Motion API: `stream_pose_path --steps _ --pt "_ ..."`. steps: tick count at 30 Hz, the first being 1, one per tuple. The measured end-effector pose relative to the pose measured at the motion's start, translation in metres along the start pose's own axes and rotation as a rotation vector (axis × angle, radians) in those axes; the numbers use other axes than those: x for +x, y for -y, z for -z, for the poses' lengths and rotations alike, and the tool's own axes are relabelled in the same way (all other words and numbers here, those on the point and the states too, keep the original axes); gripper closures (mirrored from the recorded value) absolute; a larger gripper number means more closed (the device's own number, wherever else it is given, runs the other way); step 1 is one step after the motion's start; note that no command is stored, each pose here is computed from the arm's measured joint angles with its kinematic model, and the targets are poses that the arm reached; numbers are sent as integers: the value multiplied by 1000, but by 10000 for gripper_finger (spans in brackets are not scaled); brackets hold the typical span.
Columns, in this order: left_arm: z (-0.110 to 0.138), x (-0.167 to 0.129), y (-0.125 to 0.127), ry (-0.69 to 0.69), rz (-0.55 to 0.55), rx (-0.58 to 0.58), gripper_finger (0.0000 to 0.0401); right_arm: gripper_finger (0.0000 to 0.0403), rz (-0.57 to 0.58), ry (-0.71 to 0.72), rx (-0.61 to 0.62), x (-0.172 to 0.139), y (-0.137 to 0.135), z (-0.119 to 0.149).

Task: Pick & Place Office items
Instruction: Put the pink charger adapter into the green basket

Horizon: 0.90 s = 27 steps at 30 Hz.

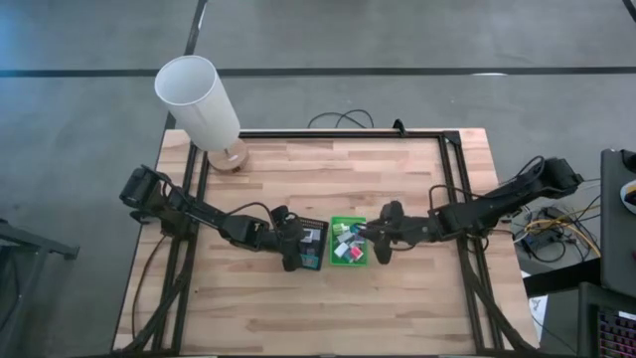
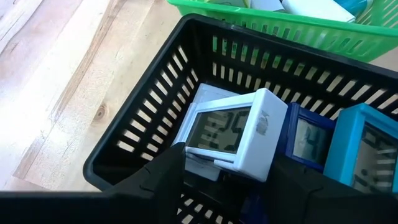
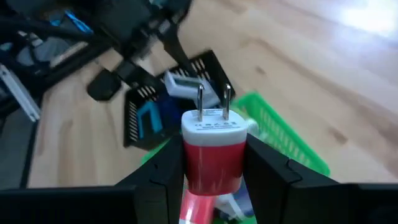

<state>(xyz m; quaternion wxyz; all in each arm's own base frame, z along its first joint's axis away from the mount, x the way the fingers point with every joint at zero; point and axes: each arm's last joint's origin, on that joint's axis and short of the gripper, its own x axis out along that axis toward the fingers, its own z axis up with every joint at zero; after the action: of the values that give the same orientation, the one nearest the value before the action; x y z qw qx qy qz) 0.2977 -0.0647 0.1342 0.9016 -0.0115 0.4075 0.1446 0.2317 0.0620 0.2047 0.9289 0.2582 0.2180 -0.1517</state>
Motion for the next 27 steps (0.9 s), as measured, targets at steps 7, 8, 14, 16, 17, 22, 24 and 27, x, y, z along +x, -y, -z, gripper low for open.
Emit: stream_pose_path --steps 7,8,14,16,17,22,24,27 --pt "-5 -2 1 32 10 100 213 280 -49 -60 -19 25 -1 19" --pt "-9 -4 2 47 15 117 213 280 -54 -58 -32 29 -5 18" --pt "-32 -31 11 130 81 186 213 280 -55 -74 -118 52 -29 8" --pt "-33 -41 12 139 97 194 213 280 -68 -90 -141 58 -38 4" --pt "-34 -47 13 156 107 193 213 280 -72 -99 -144 60 -42 2" --pt "-28 -68 14 146 133 195 213 280 0 -191 -186 69 -48 1" --pt "-28 -76 14 159 144 190 213 280 28 -223 -189 70 -49 -1" --pt "-24 -86 12 172 160 178 213 280 71 -266 -180 72 -47 -1"
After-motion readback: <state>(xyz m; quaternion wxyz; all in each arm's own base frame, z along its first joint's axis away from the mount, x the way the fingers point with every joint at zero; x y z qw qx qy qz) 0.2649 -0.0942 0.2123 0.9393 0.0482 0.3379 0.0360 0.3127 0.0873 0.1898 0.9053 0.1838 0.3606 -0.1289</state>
